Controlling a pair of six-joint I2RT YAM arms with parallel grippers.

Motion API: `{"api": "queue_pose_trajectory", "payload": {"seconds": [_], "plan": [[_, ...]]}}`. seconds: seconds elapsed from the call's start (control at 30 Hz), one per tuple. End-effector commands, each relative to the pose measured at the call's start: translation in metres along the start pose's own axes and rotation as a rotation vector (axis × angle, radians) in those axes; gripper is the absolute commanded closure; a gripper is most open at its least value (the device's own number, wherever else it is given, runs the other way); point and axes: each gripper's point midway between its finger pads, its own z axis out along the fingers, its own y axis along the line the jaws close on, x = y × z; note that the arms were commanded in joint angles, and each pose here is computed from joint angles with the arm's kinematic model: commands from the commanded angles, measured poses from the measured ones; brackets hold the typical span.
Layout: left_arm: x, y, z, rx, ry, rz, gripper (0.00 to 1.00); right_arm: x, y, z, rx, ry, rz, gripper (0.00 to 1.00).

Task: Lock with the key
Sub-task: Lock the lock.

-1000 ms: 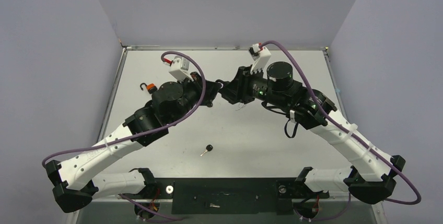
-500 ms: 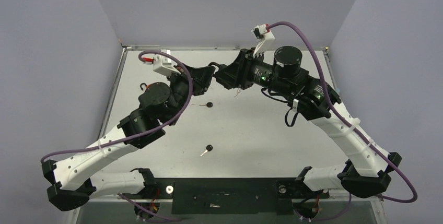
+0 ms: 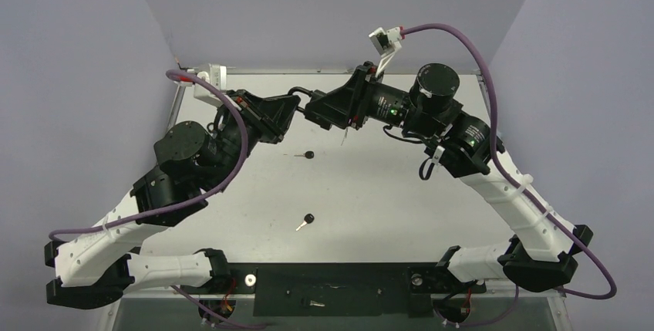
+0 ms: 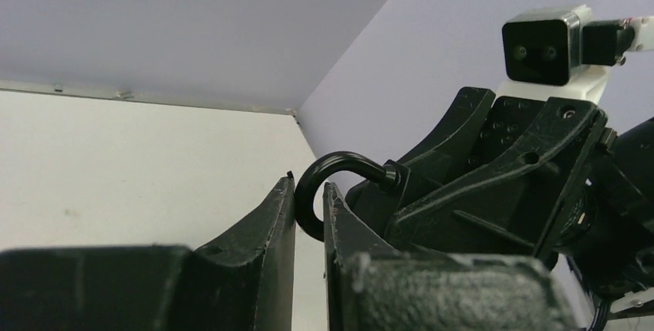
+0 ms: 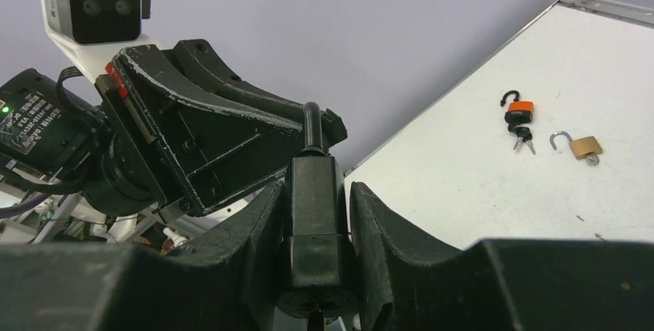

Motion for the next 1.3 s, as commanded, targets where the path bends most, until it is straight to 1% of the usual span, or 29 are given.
{"api": "queue_pose_trajectory", "payload": {"seconds": [0.0,0.2,0.4,0.8,1.03,1.13,1.27], "plan": [[0.153,-0.147,-0.188,1.075,1.007,-0.029,1.00,0.014,-0.109,0.072,0.289,-0.099,-0.006,1.00],[0.178,-0.133,-0.185,1.013,1.062,0.021,1.00,0.008,-0.099,0.069,0.260,-0.126,-0.012,1.00],[0.185,-0.132,-0.181,1.007,1.059,0.027,1.00,0.007,-0.088,0.066,0.252,-0.122,-0.034,1.00],[0.192,-0.157,-0.206,1.154,1.114,0.034,1.00,0.006,-0.089,0.074,0.253,-0.117,-0.040,1.00],[0.168,-0.178,-0.220,1.301,1.070,-0.079,1.00,0.005,-0.090,0.080,0.251,-0.118,-0.043,1.00],[0.162,-0.184,-0.225,1.342,1.061,-0.101,1.00,0.006,-0.091,0.082,0.252,-0.114,-0.042,1.00],[0.163,-0.188,-0.233,1.374,1.084,-0.108,1.00,0.006,-0.095,0.085,0.263,-0.111,-0.043,1.00]]}}
